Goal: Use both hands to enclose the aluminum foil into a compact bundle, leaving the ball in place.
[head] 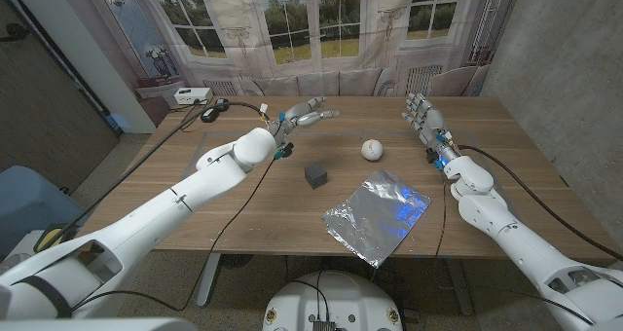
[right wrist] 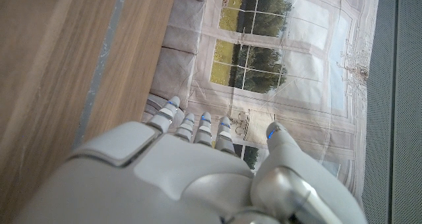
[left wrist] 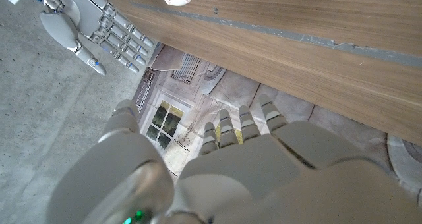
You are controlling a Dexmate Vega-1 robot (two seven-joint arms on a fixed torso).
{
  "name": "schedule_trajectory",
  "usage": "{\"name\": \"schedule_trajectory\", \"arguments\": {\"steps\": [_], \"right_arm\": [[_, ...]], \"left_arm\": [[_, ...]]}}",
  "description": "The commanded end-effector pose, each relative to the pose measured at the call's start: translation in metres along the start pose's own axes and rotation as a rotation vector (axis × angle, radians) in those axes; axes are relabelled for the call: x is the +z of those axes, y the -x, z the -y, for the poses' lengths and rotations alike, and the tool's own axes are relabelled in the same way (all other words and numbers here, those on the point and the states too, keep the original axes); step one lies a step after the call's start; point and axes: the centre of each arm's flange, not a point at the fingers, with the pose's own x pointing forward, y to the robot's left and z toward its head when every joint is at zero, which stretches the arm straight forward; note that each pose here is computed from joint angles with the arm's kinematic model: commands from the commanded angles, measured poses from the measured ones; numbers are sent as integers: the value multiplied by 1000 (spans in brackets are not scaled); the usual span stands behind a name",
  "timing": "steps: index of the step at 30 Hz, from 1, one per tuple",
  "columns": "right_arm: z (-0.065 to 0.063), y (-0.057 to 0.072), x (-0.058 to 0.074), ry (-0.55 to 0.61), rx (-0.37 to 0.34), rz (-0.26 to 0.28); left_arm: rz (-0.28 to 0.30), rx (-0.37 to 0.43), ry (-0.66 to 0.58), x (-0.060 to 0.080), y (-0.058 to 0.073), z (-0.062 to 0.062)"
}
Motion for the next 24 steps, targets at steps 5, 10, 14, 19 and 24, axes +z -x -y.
{"name": "schedule_trajectory", "arguments": {"steps": [5, 10, 14, 19, 24], "right_arm": [[10, 13, 1, -9, -27, 18], [11, 15, 1, -11, -32, 23], [12, 17, 1, -12, -36, 25], [13, 19, 0, -17, -38, 26], [12, 20, -1, -21, -38, 29]], "left_arm": [[-24, -143, -153, 30, -21, 13], [-41, -200, -198, 40, -24, 16], [-55, -242, -243, 50, -25, 18], [-81, -284, -321, 64, -24, 20], [-105, -347, -403, 76, -26, 23]]}}
